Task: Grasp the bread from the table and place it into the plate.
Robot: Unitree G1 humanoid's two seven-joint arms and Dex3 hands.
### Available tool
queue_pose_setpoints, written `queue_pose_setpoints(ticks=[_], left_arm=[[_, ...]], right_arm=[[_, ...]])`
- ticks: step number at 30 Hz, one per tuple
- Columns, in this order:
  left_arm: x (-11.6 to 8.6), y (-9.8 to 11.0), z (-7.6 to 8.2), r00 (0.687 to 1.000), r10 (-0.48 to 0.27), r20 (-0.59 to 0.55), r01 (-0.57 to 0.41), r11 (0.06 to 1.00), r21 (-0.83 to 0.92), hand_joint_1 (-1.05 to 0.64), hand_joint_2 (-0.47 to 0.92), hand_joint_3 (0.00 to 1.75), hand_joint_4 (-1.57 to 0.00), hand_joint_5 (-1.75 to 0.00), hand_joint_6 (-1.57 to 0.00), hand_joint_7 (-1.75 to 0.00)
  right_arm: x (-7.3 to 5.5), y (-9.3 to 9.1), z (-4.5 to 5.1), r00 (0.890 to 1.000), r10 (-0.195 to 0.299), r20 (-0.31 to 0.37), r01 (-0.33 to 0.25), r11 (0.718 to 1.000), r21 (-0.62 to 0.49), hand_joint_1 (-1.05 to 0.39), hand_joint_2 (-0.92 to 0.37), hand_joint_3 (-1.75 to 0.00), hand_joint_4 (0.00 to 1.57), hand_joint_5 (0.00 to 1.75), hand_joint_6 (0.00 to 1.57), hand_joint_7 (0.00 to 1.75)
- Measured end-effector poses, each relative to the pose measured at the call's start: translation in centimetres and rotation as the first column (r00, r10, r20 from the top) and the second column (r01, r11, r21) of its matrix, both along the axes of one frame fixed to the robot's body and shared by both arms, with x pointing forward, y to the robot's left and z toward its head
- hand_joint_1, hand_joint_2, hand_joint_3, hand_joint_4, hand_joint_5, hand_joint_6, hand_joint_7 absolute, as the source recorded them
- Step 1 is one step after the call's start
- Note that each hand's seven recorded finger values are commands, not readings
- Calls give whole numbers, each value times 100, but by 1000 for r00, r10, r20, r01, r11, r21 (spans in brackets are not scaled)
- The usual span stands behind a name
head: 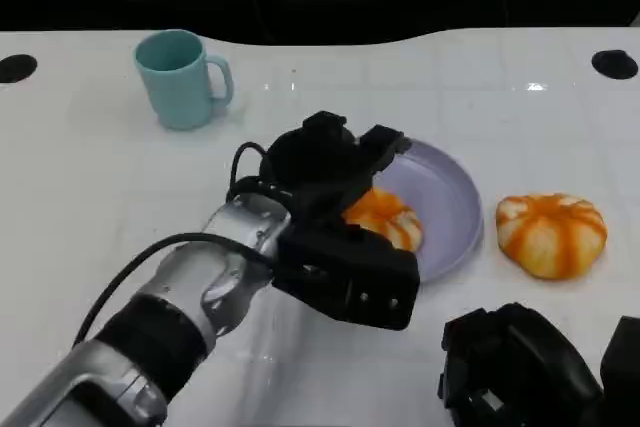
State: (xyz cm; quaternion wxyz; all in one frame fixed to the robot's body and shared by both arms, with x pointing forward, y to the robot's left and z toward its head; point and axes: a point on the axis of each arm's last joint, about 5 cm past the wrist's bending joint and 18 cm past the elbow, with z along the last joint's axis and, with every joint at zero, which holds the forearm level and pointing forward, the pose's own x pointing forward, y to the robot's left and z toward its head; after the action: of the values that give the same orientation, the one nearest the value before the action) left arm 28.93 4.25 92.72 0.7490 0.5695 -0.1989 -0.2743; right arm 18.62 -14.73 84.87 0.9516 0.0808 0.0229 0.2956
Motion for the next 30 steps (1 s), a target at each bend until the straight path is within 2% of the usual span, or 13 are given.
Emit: queue_pose_setpoints(ticks=[3,9,10,13,19,21,25,27,30], left_arm=[[-40,78,-27,999,-2,-45,-3,993,-115,-88,92,46,-5,-111,-9,-63],[-115,236,-63,994,-29,-110,-13,929,-370,-79,92,39,-29,-118,-30,-74],[-132,266,-74,992,-37,-123,-17,910,-415,-77,92,37,-32,-130,-31,-88],[-185,367,-114,978,-78,-193,-37,848,-528,-73,92,30,-45,-141,-37,-109],[-330,572,-211,968,-142,-206,-40,723,-689,-69,92,13,-58,-156,-48,-133],[-370,633,-241,959,-170,-226,-54,676,-735,-69,92,12,-60,-162,-50,-141],[-438,718,-294,939,-232,-254,-72,591,-803,-75,92,21,-64,-174,-54,-160],[-473,758,-312,924,-273,-267,-72,562,-824,-78,92,22,-65,-174,-58,-162],[-525,813,-339,893,-342,-291,-88,504,-860,-79,92,19,-76,-175,-67,-161]], right_arm=[[0,0,1,1000,0,1,0,1000,0,-105,-6,-133,154,129,157,97],[-1,1,0,1000,3,5,-3,1000,0,-105,-7,-132,154,128,157,98],[-2,1,0,1000,4,5,-4,1000,0,-105,-7,-131,154,128,157,98],[-4,3,-2,1000,5,2,-5,1000,1,-105,-7,-132,154,129,157,99],[-9,6,-1,1000,-2,-1,2,1000,1,-105,-4,-136,153,130,157,101],[-8,7,2,1000,-2,0,2,1000,1,-105,-3,-137,154,131,157,101],[-8,6,1,1000,-1,-3,1,1000,2,-105,-2,-138,153,131,157,100],[-8,4,0,1000,-1,-4,1,1000,1,-105,-2,-138,153,131,157,100],[-7,3,1,1000,-1,-5,1,1000,0,-105,-2,-137,153,131,157,100]])
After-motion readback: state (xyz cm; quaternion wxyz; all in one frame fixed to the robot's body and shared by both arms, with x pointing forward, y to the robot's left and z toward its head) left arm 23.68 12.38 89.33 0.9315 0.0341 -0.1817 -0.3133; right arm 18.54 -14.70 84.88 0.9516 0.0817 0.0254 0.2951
